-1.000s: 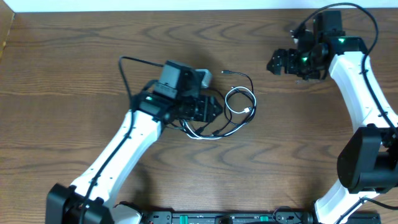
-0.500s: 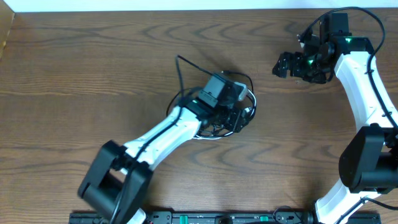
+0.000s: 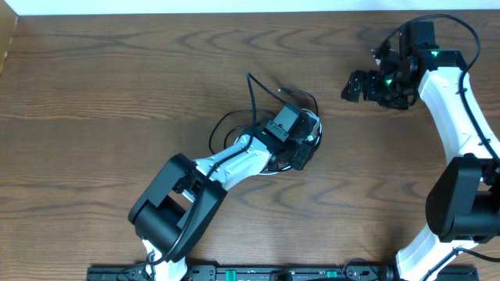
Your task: Untangle cables
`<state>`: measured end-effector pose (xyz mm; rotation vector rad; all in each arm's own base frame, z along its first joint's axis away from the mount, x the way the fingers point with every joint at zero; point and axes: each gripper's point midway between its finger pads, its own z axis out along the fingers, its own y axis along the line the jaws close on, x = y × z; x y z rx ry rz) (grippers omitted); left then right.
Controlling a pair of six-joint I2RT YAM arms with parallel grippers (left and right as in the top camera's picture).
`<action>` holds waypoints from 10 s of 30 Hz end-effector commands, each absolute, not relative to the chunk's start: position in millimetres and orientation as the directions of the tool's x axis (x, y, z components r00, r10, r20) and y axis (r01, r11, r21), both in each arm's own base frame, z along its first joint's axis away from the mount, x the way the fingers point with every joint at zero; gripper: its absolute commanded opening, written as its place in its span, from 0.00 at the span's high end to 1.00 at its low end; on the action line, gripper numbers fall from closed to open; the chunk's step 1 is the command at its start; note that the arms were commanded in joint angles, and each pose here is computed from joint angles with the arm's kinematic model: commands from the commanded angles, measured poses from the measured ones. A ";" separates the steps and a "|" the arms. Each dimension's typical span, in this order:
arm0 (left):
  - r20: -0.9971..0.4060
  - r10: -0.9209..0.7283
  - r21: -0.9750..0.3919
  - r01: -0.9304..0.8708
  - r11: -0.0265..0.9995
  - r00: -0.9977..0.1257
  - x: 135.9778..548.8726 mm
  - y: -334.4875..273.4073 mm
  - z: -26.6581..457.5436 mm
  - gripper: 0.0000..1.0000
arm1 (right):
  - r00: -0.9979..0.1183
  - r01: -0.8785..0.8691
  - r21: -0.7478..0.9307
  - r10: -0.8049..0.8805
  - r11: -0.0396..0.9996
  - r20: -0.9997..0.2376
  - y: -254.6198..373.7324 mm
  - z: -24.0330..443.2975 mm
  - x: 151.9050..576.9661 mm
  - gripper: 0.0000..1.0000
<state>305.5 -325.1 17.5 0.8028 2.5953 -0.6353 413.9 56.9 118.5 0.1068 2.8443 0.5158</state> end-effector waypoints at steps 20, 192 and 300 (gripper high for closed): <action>-0.405 0.427 -0.230 0.542 0.808 -0.808 301.1 -320.1 -3.1 0.90 | -0.977 -0.039 0.337 0.035 0.941 -0.210 89.4 120.3 397.7 0.10; -0.006 -0.509 -0.990 0.077 -0.118 -0.861 337.3 -150.9 448.5 0.92 | -0.493 -0.857 0.421 -0.237 0.296 -0.837 327.0 350.5 299.0 0.31; -0.274 -0.436 -0.800 -0.049 0.598 -0.857 345.4 -145.9 245.7 0.15 | 0.225 0.357 0.615 0.575 0.703 -0.787 -288.2 425.7 532.4 0.99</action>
